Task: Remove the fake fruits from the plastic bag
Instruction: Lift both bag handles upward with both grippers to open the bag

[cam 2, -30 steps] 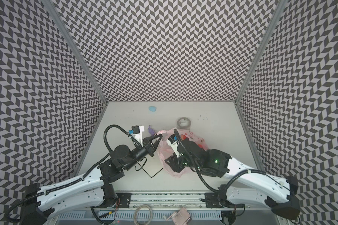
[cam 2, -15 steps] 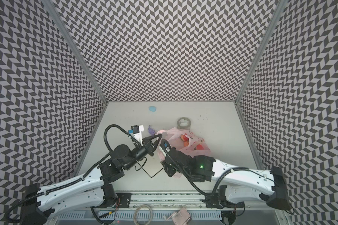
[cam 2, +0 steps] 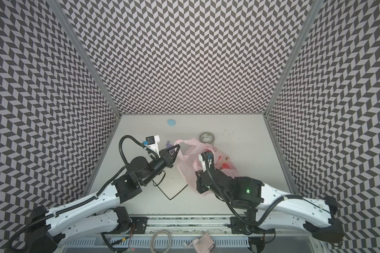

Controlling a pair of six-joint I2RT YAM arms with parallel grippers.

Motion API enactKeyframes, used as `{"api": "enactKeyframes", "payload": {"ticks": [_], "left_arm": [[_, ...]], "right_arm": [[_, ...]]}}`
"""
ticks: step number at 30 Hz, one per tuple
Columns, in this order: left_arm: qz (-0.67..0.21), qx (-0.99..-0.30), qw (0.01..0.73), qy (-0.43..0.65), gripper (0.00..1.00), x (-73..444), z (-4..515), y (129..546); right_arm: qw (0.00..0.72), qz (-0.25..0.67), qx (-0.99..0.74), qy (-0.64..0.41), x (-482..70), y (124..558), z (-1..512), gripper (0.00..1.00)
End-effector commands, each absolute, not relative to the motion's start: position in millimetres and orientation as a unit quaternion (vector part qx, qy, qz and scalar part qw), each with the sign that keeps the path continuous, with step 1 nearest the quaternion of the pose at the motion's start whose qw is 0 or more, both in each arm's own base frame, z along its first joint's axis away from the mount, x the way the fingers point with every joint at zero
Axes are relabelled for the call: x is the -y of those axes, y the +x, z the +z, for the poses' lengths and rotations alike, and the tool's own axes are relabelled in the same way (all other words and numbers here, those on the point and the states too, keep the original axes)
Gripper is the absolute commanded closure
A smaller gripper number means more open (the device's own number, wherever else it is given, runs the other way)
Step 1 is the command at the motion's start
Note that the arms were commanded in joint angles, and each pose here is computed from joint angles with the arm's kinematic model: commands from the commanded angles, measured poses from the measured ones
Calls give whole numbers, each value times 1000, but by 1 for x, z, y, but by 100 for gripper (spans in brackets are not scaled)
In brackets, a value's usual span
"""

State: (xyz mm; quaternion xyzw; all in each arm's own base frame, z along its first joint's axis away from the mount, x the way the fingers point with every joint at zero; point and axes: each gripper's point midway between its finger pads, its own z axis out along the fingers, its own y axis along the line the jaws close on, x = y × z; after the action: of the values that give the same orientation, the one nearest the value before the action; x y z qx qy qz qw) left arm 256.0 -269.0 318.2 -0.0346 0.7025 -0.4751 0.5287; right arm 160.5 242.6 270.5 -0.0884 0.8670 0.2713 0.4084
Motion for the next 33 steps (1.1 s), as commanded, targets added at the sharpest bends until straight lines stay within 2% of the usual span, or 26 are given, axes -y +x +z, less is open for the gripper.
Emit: {"api": "enactKeyframes", "payload": {"ticks": [1,9,17,23,28,33], "left_arm": [[-499,-688,521,-79,100,274,337,273],[-532,-663,522,-74,100,307,377,331],[-538,-627,563,-38,100,315,433,399],[-544,-596,591,-1,100,324,459,446],[-545,-581,605,27,100,333,475,459],[-547,-593,589,45,100,334,451,445]], "right_arm": [[459,284,-839,71,-197,184,308,100],[560,311,-740,206,-137,270,385,100],[629,300,-689,199,-114,347,452,100],[653,311,-664,187,-84,402,485,100],[653,321,-665,167,-85,417,491,100],[611,338,-700,147,-97,401,448,100]]}}
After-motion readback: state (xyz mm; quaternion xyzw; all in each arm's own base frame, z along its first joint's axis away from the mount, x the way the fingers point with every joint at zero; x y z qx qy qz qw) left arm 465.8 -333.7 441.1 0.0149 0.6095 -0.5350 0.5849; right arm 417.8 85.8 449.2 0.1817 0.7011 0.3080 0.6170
